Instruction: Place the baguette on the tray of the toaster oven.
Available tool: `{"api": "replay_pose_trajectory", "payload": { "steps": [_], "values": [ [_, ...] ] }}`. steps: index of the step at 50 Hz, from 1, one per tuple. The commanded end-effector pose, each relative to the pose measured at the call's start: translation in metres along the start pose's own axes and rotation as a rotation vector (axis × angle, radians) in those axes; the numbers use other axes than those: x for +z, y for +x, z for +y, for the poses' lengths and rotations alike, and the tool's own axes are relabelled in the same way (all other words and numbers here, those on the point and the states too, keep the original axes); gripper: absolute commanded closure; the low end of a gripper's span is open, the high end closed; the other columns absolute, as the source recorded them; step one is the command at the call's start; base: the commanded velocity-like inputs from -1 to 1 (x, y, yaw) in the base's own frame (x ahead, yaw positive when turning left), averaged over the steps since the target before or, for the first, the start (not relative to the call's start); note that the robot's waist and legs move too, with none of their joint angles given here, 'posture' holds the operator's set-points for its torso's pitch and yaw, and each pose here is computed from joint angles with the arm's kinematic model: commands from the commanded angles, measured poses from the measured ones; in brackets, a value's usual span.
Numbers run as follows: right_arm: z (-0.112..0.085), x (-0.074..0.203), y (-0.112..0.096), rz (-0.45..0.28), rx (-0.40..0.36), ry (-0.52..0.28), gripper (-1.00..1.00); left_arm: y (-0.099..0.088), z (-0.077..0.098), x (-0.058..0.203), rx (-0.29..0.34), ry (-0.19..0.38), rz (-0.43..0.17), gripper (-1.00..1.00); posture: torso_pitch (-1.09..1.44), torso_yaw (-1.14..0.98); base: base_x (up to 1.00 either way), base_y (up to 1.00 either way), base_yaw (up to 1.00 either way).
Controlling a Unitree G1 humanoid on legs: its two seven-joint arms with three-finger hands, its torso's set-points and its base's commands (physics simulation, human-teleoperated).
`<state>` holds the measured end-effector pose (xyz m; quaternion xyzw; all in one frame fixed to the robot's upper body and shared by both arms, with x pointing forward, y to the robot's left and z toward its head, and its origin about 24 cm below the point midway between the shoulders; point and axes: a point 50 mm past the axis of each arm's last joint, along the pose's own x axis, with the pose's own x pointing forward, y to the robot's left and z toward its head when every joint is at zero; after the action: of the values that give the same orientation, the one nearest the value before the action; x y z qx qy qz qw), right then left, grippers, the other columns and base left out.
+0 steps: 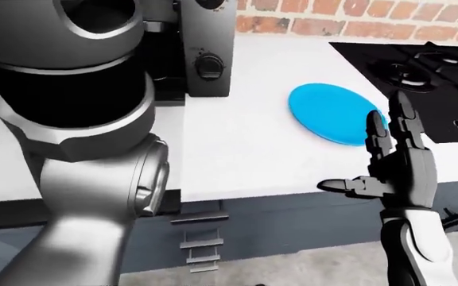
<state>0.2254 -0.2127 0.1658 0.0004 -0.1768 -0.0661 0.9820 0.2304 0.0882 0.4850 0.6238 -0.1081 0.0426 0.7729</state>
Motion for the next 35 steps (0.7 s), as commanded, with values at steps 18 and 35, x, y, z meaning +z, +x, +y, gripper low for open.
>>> {"api": "replay_pose_trajectory", "payload": {
  "steps": [18, 35],
  "values": [
    [-0.001, 0.013, 0.0, -0.079, -0.001, -0.017, -1.0, -0.007, 0.009, -0.003, 0.077, -0.02, -0.024, 1.0, 0.0, 0.0, 0.0, 0.0, 0.0],
    [0.001, 0.035, -0.001, -0.125, 0.0, -0.029, -1.0, 0.0, 0.004, -0.015, 0.069, -0.02, -0.002, 1.0, 0.0, 0.0, 0.0, 0.0, 0.0]
  ]
}}
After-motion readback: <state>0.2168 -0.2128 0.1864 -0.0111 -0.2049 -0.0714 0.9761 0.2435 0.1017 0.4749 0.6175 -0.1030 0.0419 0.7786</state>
